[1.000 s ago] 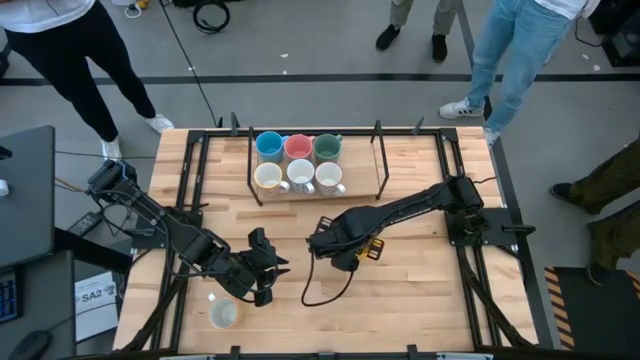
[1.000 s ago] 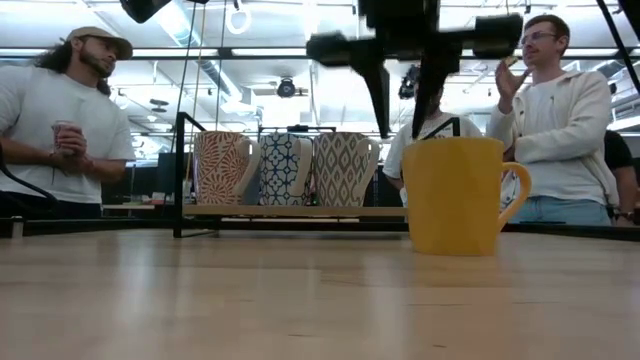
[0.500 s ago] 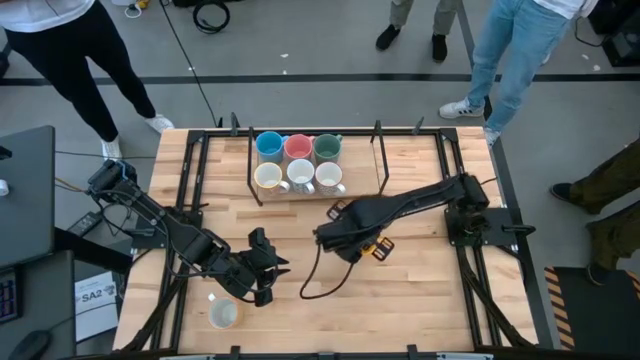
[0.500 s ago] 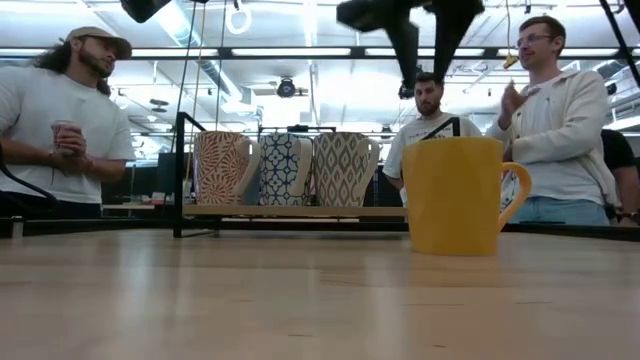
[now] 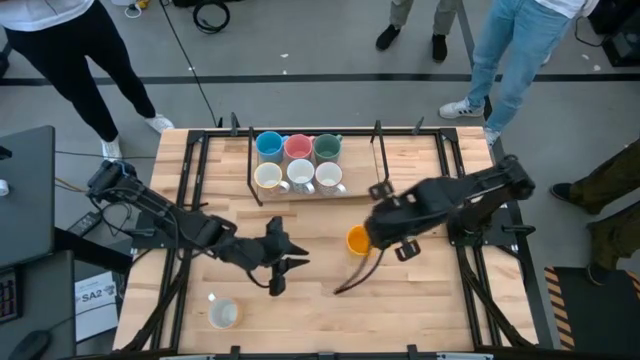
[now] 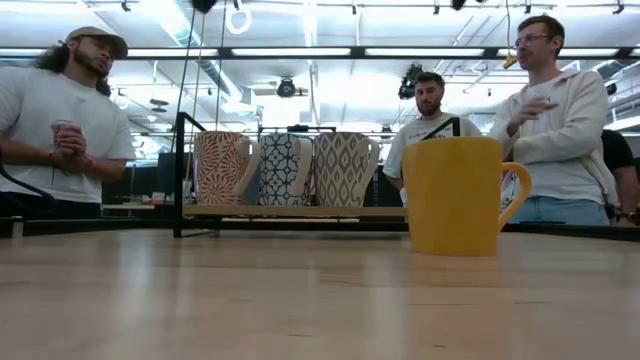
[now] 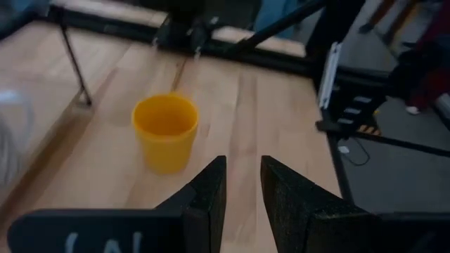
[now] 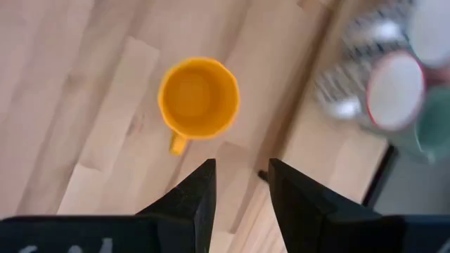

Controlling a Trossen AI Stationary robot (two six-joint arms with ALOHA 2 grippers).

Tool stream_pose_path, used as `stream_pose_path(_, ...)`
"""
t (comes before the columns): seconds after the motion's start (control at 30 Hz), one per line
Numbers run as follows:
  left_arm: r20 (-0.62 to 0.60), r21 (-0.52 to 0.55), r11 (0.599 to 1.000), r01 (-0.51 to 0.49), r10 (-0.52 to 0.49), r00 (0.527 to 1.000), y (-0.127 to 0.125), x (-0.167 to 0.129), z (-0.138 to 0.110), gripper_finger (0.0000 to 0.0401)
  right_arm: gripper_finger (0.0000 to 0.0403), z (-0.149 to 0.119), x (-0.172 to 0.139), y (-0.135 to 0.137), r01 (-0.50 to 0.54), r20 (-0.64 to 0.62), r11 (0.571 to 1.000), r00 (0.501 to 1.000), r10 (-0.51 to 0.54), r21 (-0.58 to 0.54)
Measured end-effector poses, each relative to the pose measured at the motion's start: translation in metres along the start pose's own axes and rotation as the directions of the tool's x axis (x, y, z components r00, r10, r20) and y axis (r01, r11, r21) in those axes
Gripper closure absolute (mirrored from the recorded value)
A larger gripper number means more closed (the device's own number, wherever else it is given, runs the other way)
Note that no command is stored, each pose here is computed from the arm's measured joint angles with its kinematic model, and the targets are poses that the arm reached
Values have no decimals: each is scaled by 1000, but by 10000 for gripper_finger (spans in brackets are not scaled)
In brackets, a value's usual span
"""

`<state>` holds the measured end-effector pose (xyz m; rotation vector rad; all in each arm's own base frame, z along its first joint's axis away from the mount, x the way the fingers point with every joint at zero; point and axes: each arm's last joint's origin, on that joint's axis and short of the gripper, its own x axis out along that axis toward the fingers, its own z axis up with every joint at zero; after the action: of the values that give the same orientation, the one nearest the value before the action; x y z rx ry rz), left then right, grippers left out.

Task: Place coffee mugs
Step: Put the yellow mug on the shelf

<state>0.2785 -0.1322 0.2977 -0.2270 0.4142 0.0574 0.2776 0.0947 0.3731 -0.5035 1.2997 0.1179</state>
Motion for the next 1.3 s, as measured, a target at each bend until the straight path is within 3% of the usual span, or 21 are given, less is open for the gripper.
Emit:
stream_pose_path(0.13,47,43,999,5,-7,999,9,5,10,305,267,-25,4,19,52,49,992,997,-58,117)
stream_pose_path(0.47,53,51,995,-85,82,995,31,34,10,305,267,-68,41,58,-27,136,947,991,-18,321)
stream_pose_path(1.0,96,-5,988,-153,152,984,52,113,-20,305,267,-77,105,94,-99,228,921,974,10,378)
stream_pose_path(1.3,86,-8,985,-170,171,982,59,136,-37,305,267,-84,125,100,-124,242,916,970,30,381)
